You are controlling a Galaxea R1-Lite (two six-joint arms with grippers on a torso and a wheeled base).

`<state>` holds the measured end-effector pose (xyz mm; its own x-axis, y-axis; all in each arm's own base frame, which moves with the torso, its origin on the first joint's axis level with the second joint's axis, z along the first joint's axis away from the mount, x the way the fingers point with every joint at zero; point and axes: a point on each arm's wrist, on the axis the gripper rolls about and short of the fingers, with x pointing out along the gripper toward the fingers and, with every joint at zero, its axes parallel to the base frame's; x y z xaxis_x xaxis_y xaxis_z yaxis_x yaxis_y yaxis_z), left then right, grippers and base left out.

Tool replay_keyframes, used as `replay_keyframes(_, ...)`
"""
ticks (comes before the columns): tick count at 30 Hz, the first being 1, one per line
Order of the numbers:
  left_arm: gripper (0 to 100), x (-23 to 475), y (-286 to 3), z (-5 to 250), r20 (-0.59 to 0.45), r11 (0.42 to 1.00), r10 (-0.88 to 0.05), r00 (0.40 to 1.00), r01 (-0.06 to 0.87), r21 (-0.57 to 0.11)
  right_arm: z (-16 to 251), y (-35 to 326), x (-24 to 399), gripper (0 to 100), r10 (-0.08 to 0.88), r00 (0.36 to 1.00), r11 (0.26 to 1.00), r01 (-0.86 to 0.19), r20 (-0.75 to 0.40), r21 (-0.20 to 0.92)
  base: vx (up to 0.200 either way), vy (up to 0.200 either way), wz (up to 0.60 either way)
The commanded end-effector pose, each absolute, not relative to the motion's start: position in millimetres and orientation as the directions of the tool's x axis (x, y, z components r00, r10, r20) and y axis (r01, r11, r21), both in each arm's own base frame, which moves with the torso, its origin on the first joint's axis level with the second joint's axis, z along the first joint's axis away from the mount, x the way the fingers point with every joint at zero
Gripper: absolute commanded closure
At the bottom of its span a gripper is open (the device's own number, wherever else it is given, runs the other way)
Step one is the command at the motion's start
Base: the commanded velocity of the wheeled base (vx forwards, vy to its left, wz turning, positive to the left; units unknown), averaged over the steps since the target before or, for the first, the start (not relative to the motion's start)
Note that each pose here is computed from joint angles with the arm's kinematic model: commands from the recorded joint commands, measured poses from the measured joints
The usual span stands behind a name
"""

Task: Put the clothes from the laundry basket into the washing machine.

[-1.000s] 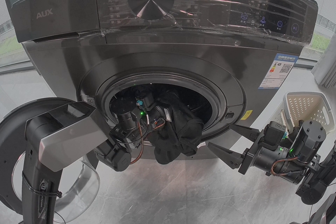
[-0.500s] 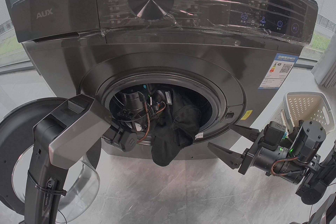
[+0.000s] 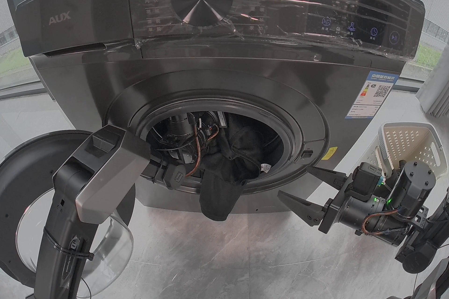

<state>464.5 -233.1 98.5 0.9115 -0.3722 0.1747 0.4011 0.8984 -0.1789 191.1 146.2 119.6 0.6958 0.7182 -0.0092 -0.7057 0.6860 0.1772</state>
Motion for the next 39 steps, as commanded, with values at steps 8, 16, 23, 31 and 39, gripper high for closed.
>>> replay_keyframes(8, 0, 444.8, -241.6, 106.6, 0.126, 0.878, -0.397, 0.909, 0.416, -0.236, 120.1, 146.8, 191.8, 0, 0.719, 0.695, 0.685, -0.707, -0.006, 0.176, 0.0, 0.0, 0.0)
replay_keyframes(16, 0, 399.9, -242.7, 92.6, -0.076, 0.877, -0.454, 0.888, 0.429, -0.216, 119.8, 147.5, 190.9, 0, 0.722, 0.692, 0.682, -0.71, -0.008, 0.177, 0.0, 0.0, 0.0)
replay_keyframes(23, 0, 382.2, -240.1, 67.5, -0.21, 0.885, -0.459, 0.863, 0.425, -0.189, 119.5, 147.9, 190.2, 0, 0.724, 0.69, 0.68, -0.712, -0.009, 0.177, 0.0, 0.0, 0.0)
replay_keyframes(31, 0, 381.8, -236.3, 42.2, -0.274, 0.886, -0.463, 0.843, 0.431, -0.172, 119.7, 148.7, 190.6, 0, 0.725, 0.688, 0.679, -0.713, -0.008, 0.177, 0.0, 0.0, 0.0)
replay_keyframes(39, 100, 389.0, -236.7, 21.3, -0.305, 0.891, -0.455, 0.837, 0.423, -0.167, 119.8, 149.3, 189.5, 0, 0.728, 0.685, 0.675, -0.716, -0.008, 0.178, 0.0, 0.0, 0.0)
